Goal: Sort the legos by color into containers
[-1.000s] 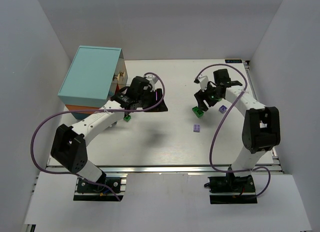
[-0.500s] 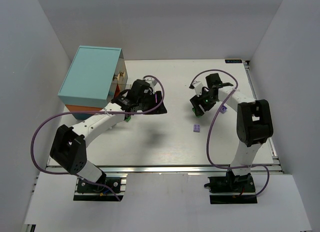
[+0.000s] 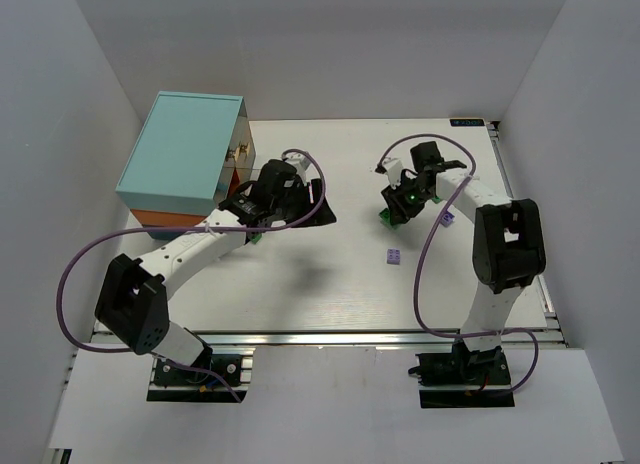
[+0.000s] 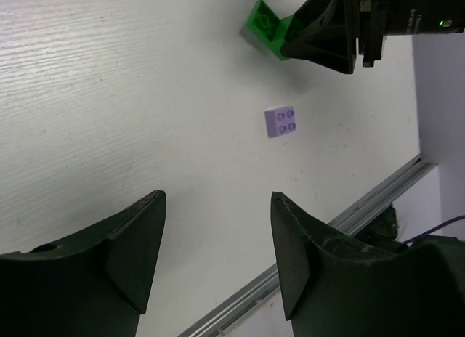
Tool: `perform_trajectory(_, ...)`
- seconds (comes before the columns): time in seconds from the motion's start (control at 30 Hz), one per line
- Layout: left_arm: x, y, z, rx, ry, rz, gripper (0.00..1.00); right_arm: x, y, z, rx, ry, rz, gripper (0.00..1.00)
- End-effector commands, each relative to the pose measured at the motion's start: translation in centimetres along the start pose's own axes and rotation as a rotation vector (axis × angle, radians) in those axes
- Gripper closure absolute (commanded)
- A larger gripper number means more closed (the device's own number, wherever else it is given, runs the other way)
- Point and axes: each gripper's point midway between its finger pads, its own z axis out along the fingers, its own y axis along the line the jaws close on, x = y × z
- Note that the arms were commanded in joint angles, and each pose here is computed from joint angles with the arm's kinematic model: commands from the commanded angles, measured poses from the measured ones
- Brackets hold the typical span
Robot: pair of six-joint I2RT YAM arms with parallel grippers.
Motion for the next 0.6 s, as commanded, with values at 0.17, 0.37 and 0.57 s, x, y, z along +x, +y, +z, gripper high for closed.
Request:
perform_trajectory(0.17,-3.7,-5.3,0.1,0.263,-0.106,-0.072,0.25,-9.0,7.2,-8.8,-0.335,-0.434,-0.321,1.00)
perform_trajectory(0.37,-5.1,-8.2,0.4,0.395,-0.098,-0.095,0.23,-10.3,10.0,-11.1,-0.423,-0.570,-0.464,1.00)
perform_trajectory(0.57,-6.0,-9.5,0.8,0.457,-0.105,-0.104,0.21,-10.3,11.4,-12.0,-0.463,-0.614,-0.549,1.00)
